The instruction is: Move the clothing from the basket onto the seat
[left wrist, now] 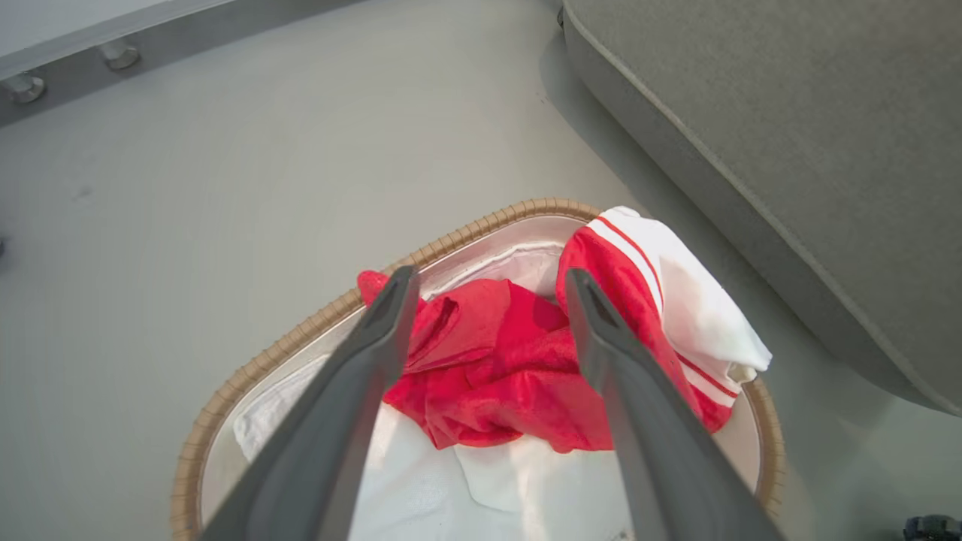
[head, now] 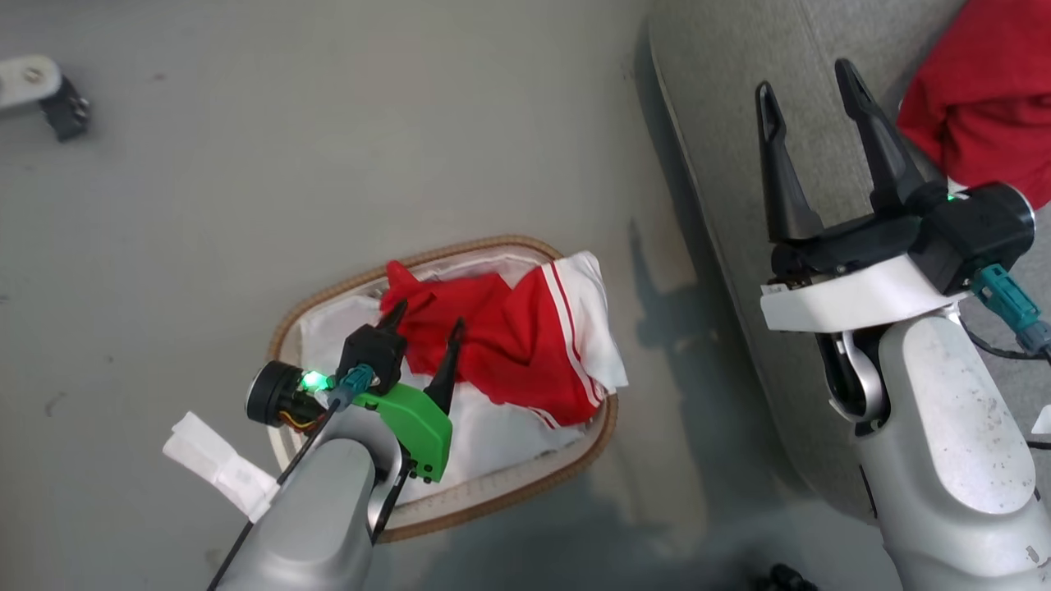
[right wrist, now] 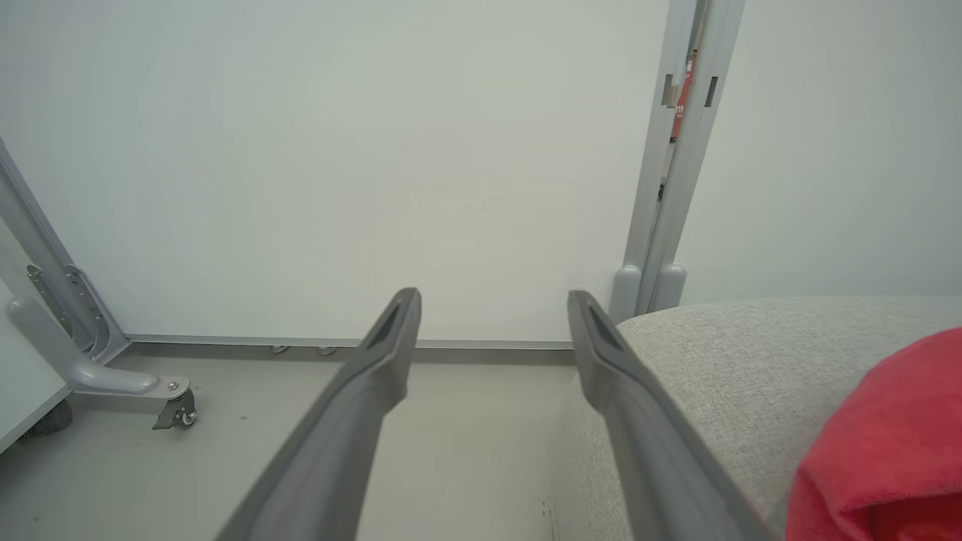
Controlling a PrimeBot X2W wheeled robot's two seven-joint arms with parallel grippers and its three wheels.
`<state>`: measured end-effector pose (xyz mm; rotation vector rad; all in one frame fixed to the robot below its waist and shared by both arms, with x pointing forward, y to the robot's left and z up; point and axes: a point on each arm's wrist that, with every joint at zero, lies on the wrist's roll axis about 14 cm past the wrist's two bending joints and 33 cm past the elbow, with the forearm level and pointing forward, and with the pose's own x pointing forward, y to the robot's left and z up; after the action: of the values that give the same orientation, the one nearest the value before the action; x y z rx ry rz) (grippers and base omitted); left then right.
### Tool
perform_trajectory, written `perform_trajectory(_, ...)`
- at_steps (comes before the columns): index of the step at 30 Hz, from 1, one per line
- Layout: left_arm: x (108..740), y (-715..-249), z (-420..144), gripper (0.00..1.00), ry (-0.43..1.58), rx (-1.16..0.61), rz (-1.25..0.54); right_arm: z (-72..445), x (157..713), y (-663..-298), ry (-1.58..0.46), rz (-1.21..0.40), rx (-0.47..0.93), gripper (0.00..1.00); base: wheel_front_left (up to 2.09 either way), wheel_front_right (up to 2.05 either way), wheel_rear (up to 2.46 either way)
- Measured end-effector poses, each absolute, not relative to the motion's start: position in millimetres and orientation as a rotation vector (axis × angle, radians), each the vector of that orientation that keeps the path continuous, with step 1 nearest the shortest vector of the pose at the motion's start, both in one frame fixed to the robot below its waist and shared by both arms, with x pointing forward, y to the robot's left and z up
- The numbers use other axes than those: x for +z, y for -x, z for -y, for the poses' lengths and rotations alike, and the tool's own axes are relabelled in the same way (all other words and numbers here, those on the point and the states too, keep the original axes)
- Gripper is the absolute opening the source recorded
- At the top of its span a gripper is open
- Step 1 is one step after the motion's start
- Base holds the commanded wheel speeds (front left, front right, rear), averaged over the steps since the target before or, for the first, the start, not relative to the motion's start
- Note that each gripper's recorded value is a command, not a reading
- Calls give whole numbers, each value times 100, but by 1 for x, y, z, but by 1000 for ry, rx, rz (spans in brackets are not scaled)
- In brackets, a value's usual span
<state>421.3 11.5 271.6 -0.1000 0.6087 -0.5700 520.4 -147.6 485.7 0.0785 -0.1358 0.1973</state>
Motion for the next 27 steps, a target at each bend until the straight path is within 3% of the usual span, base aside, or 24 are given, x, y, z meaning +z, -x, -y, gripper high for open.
perform_trajectory(16,163,-364,37,100,21,-868,-899,165,419,-541,-50,42,162,100,0,0,0)
perform_trajectory(27,133,-367,48,100,-60,-991,-911,164,387,-546,-25,-3,176,100,0,0,0)
